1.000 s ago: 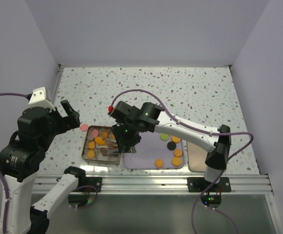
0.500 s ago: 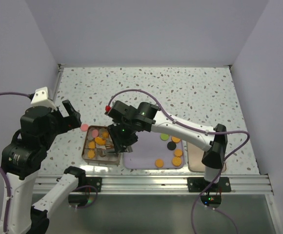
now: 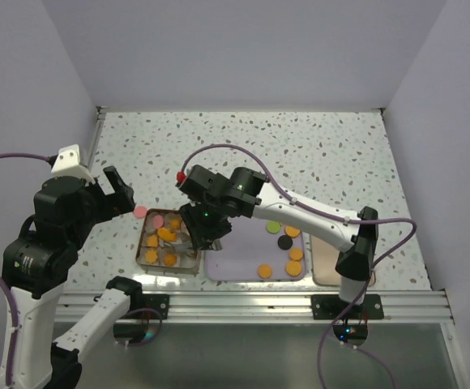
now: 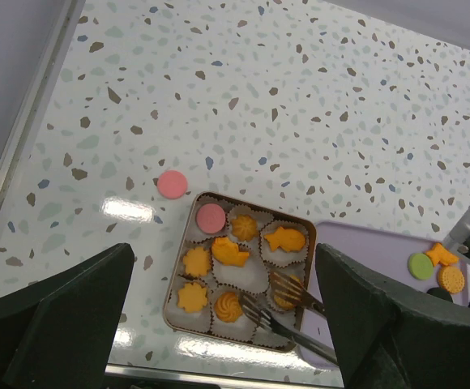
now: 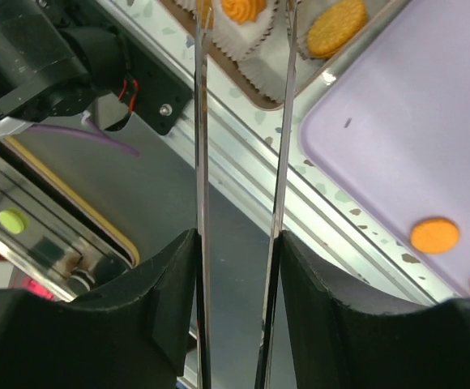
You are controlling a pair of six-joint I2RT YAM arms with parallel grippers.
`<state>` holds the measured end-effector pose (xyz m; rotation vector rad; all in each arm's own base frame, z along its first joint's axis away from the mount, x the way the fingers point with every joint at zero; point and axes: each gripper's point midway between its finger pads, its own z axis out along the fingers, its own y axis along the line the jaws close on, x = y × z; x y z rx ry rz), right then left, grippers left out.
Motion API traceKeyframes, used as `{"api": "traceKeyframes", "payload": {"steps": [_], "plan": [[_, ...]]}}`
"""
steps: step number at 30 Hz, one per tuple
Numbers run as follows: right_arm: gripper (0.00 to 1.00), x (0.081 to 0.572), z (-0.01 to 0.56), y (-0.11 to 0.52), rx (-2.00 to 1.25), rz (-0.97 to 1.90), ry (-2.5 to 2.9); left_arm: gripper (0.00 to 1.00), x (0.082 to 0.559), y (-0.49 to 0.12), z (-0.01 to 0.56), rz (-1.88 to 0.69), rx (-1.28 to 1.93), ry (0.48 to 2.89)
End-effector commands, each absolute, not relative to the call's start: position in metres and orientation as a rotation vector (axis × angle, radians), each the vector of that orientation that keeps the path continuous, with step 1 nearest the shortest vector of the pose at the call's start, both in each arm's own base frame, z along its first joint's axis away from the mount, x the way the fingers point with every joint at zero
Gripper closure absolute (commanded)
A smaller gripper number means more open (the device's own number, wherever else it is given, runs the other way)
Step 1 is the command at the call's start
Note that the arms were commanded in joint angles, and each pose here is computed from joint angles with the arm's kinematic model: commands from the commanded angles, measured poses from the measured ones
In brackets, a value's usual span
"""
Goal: Pack the cookies
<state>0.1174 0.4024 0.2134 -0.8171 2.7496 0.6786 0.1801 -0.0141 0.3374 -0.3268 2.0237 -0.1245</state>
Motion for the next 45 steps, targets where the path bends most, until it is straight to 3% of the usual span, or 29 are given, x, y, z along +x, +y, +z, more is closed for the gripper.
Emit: {"api": "traceKeyframes", "payload": {"steps": [1, 6, 19, 34, 45], "plan": [[0.53, 0.125, 0.266, 0.378, -0.766, 0.694, 2.626, 0.00, 0.183, -0.014, 0.343, -0.130, -0.338, 1.994], [0.53, 0.126, 0.284, 0.334, -0.678, 0.647, 2.603, 0.00, 0.185, -0.018, 0.338, -0.149, -0.333, 2.004], [0.55, 0.167, 0.229, 0.192, -0.304, 0.209, 2.720, 0.00, 0.183, -0.026, 0.329, -0.205, -0.330, 2.021], [0.55, 0.171, 0.190, 0.173, -0.257, 0.037, 2.817, 0.00, 0.168, -0.018, 0.333, -0.181, -0.345, 2.019], [0.54, 0.160, 0.169, 0.179, -0.236, 0.099, 2.869, 0.00, 0.166, -0.015, 0.334, -0.167, -0.347, 2.017]]}}
